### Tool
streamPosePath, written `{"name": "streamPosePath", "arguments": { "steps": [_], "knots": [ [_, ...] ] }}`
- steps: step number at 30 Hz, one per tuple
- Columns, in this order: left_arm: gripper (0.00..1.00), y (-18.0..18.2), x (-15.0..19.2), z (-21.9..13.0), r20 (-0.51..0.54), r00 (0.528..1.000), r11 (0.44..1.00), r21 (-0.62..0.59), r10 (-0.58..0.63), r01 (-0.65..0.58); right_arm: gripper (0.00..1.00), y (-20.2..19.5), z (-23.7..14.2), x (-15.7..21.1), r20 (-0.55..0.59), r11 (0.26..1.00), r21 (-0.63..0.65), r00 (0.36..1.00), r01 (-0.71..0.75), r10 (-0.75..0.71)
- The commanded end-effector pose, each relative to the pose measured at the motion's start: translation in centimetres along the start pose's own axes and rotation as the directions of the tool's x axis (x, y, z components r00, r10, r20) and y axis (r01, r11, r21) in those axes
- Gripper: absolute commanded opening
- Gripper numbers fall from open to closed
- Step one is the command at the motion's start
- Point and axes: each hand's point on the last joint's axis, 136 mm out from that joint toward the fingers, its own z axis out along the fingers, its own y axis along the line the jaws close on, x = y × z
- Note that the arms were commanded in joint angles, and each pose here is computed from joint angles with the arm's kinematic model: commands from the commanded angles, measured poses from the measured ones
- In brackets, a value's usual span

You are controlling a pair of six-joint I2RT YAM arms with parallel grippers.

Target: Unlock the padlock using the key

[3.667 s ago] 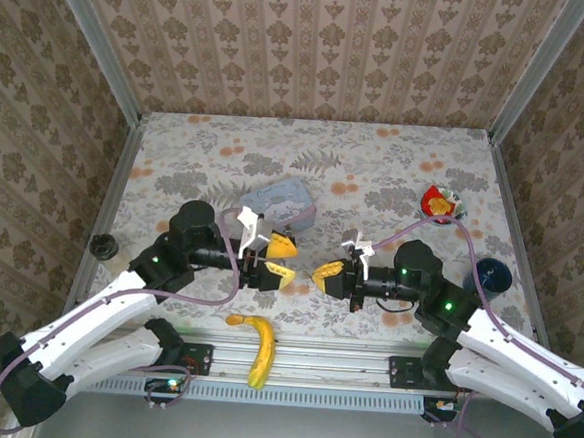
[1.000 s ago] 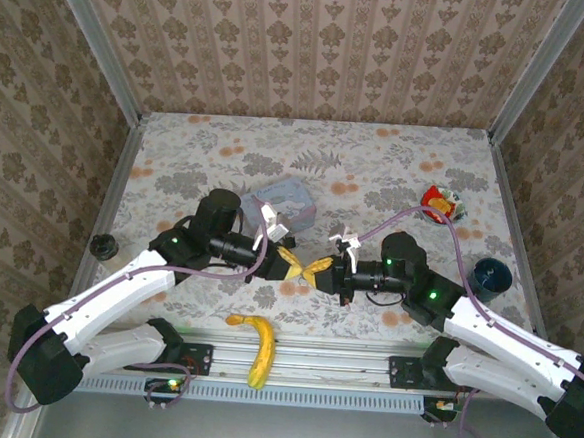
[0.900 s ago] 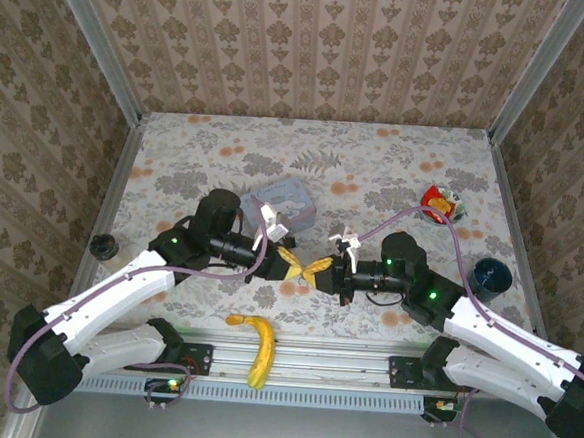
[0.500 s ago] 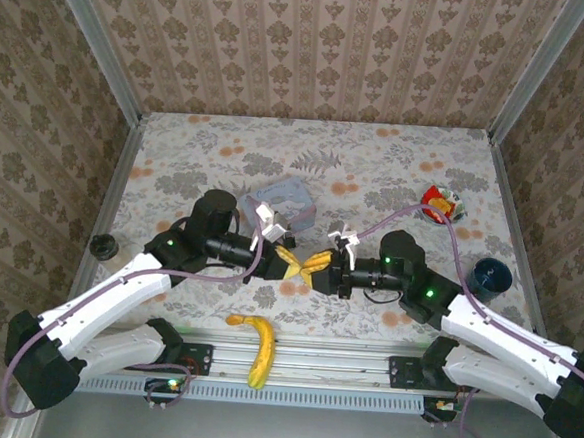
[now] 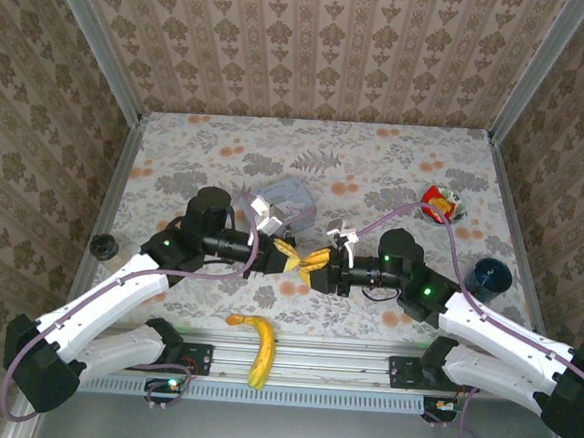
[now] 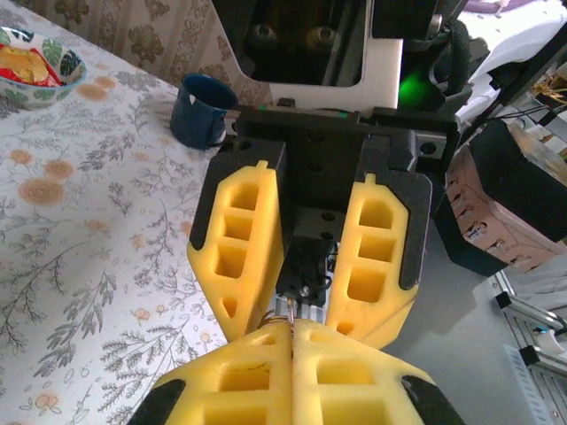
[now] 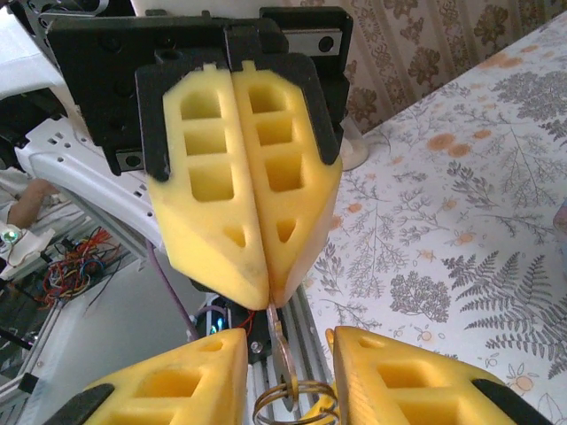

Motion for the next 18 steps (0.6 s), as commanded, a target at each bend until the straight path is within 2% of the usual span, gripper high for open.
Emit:
{"name": "streamPosePath", "arguments": {
  "steps": [1,13,18],
  "knots": [
    [0.00,-0.7,-1.3,-0.4,0.038,0.999,0.999,0.022,0.026,-0.027,0.32,1.1,0.0,-1.3,0.023,0.999,-0.042,1.000,0.016,-0.015],
    [0.00,-0.9,-0.6,-0.6,0.020,1.000,1.000,0.025,0.017,-0.017,0.25,0.2,-0.5,-2.2,0.062,1.000,0.013,0.998,0.026,-0.027],
    [0.00,-1.2,-0.6,-0.8,0.021,1.000,0.999,0.032,0.023,-0.024,0.32,-1.0,-1.3,-2.7,0.101,0.997,0.076,0.995,0.013,-0.021]
  ]
}}
